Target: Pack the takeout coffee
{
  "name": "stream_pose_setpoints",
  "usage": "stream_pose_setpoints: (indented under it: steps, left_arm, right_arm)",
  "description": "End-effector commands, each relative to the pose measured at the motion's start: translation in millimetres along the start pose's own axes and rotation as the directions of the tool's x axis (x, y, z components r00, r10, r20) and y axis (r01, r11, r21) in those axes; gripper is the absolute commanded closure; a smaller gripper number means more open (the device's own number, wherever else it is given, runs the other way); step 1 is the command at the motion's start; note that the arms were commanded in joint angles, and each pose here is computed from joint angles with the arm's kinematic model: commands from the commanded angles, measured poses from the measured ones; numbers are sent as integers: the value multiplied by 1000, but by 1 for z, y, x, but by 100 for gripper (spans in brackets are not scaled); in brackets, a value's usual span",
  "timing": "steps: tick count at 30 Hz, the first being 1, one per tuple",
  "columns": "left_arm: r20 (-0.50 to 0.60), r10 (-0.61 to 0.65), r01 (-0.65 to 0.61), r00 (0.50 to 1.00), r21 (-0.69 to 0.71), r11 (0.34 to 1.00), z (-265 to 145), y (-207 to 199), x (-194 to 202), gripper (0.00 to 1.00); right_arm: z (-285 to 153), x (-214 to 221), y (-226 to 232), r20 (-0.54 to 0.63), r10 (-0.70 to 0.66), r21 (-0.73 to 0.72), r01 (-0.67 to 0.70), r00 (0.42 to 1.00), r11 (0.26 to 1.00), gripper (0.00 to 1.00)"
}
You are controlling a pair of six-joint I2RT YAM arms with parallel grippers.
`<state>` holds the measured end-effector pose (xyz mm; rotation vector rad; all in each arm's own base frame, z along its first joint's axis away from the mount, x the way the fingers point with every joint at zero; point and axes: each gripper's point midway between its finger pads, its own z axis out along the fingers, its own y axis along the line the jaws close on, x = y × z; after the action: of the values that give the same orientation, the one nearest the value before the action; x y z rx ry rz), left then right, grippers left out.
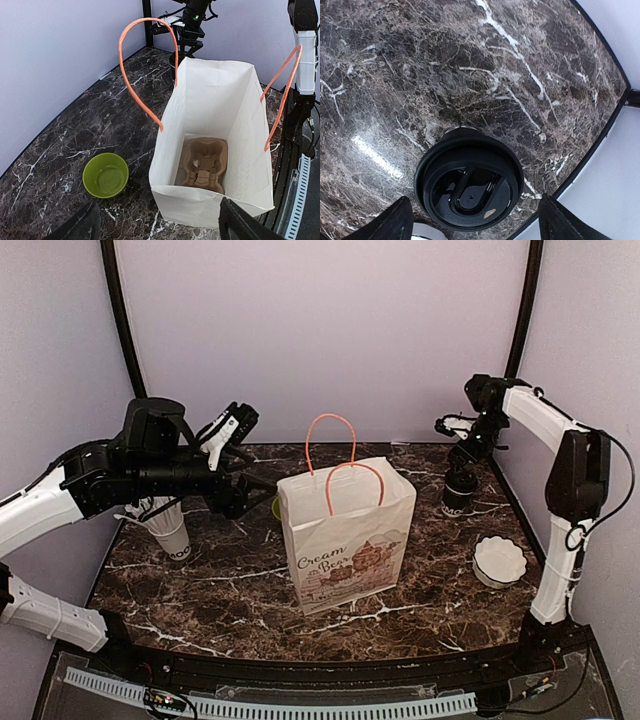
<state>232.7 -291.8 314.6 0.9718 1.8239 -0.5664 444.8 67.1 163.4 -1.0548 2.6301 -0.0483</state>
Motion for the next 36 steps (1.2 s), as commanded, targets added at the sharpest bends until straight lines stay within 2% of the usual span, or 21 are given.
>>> stream_pose_setpoints:
  steps: [1, 16, 25, 30, 36]
  left_arm:
    - [20, -4, 4, 1000, 8, 1000, -3, -2, -2, 16]
    - [4, -7, 7, 1000, 33, 999, 5, -6, 2, 18]
    - [4, -7, 7, 1000, 35, 999, 4, -6, 1, 18]
    - [6, 4, -5, 1000, 29, 1000, 0, -5, -4, 18]
    - [19, 17, -17, 1000, 26, 1000, -1, -4, -13, 18]
  right_arm:
    - [3, 8, 0, -38, 30, -34, -31, 999, 999, 16]
    - [21, 16, 2, -89, 33, -56, -38, 996, 998, 21]
    - [24, 17, 6, -108, 36, -90, -46, 993, 995, 40]
    - [8, 20, 12, -96, 41, -95, -50, 995, 994, 45]
    - [-30, 20, 22, -9, 43, -79, -43, 999, 996, 47]
